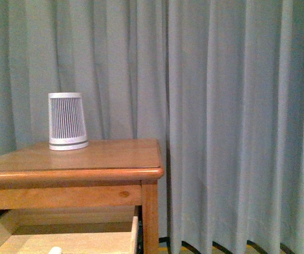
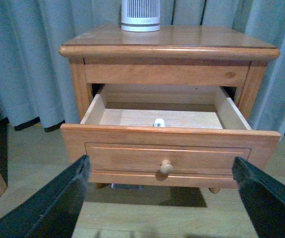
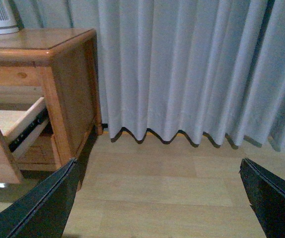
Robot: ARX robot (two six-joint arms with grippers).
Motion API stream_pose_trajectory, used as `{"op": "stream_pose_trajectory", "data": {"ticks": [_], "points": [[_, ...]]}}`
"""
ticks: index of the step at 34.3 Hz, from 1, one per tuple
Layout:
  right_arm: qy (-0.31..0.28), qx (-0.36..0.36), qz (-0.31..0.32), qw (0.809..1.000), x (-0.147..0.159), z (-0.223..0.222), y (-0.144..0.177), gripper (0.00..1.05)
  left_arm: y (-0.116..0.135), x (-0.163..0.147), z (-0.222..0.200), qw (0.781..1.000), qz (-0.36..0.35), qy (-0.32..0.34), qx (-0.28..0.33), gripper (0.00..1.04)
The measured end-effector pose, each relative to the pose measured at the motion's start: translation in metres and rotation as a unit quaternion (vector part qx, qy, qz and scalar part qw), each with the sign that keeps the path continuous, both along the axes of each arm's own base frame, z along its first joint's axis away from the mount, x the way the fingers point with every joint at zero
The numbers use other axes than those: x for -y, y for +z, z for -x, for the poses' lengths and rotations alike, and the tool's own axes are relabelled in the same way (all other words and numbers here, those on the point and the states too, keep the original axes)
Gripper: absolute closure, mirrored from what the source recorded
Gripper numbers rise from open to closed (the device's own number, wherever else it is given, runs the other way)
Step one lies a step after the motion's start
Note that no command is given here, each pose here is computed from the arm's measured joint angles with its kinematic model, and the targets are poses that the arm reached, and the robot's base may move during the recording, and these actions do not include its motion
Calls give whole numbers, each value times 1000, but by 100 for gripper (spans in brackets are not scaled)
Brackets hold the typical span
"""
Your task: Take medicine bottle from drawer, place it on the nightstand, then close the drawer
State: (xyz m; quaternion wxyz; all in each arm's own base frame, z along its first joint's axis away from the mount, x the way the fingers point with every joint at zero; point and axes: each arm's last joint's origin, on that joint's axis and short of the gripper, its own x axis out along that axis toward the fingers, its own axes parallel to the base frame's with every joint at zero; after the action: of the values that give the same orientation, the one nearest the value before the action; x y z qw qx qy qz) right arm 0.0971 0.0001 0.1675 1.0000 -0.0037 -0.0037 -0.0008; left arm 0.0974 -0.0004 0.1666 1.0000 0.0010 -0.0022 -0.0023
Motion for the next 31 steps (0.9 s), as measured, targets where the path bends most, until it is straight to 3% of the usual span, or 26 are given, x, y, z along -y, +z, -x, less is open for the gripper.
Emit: {"op": "stream_pose_trajectory", "data": {"ticks": [2, 28, 29, 31], "points": [[0, 0, 0, 1000, 0, 0, 0, 7, 0, 0, 0, 1000, 0, 0, 0, 5], [2, 0, 0, 1000, 0, 0, 0, 7, 0, 0, 0, 1000, 0, 2, 1, 7], [-19, -12, -2, 1000, 0, -1, -2, 7, 0, 0, 0, 1000, 0, 2, 1, 7], [-130, -32, 5, 991, -2, -8, 3, 7, 0, 0, 0, 1000, 0, 2, 1, 7]]}}
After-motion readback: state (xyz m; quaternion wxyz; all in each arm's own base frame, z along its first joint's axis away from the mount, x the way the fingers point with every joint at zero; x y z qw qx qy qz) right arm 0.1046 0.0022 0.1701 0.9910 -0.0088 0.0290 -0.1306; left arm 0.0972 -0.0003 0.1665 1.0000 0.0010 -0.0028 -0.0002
